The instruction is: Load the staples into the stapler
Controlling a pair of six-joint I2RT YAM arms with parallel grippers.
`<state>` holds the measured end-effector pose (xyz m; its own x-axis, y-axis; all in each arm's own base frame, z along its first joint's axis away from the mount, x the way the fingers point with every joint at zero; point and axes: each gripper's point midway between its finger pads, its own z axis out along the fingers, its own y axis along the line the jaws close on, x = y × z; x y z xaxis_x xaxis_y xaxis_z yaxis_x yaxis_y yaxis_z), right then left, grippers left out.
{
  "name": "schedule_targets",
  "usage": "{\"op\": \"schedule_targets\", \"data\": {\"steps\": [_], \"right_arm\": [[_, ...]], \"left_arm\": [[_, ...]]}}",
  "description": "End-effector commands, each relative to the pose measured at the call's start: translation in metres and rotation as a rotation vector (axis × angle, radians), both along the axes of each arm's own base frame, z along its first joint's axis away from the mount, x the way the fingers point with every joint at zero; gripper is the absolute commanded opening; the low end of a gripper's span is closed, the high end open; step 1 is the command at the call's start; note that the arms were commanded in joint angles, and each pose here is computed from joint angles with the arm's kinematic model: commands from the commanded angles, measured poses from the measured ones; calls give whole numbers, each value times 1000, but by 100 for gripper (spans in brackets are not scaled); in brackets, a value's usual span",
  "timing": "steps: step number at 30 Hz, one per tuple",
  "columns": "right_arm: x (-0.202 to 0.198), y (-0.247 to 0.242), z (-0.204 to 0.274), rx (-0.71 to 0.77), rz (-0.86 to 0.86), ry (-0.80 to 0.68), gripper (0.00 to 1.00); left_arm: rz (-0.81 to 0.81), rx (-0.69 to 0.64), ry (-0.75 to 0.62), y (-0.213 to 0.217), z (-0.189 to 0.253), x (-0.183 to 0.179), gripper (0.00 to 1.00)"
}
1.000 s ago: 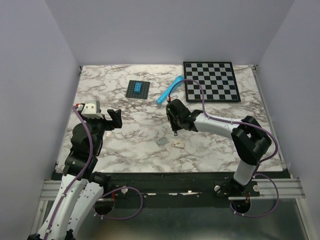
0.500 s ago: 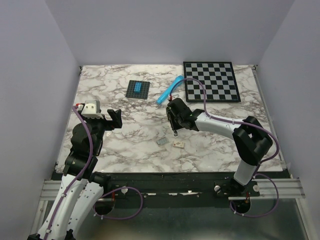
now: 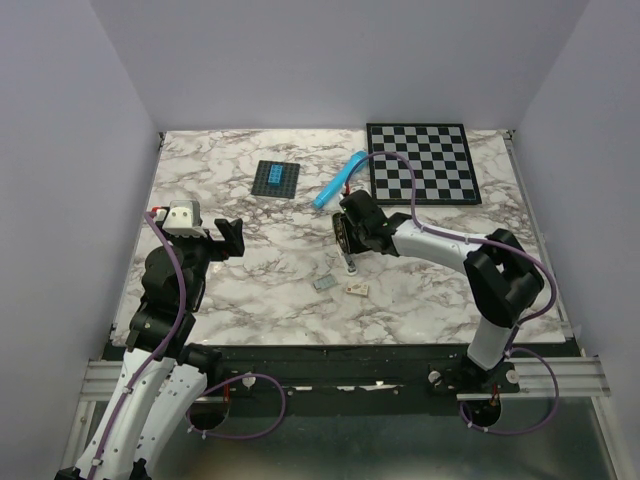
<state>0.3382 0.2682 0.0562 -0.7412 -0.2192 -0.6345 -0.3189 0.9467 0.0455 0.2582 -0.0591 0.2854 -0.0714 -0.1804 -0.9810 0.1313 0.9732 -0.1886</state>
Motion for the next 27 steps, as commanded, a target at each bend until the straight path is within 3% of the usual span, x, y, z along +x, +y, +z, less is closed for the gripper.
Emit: {"op": "schedule_targets", "data": {"steps": [1,27], "right_arm": [[3,8,0,15,9,2,40],[-28,-3,-12,6,56,95,40]], "left_arm": [[-10,-14,-3,-2,-1,2,99],[-16,-14,-3,-4,-1,3,99]]}}
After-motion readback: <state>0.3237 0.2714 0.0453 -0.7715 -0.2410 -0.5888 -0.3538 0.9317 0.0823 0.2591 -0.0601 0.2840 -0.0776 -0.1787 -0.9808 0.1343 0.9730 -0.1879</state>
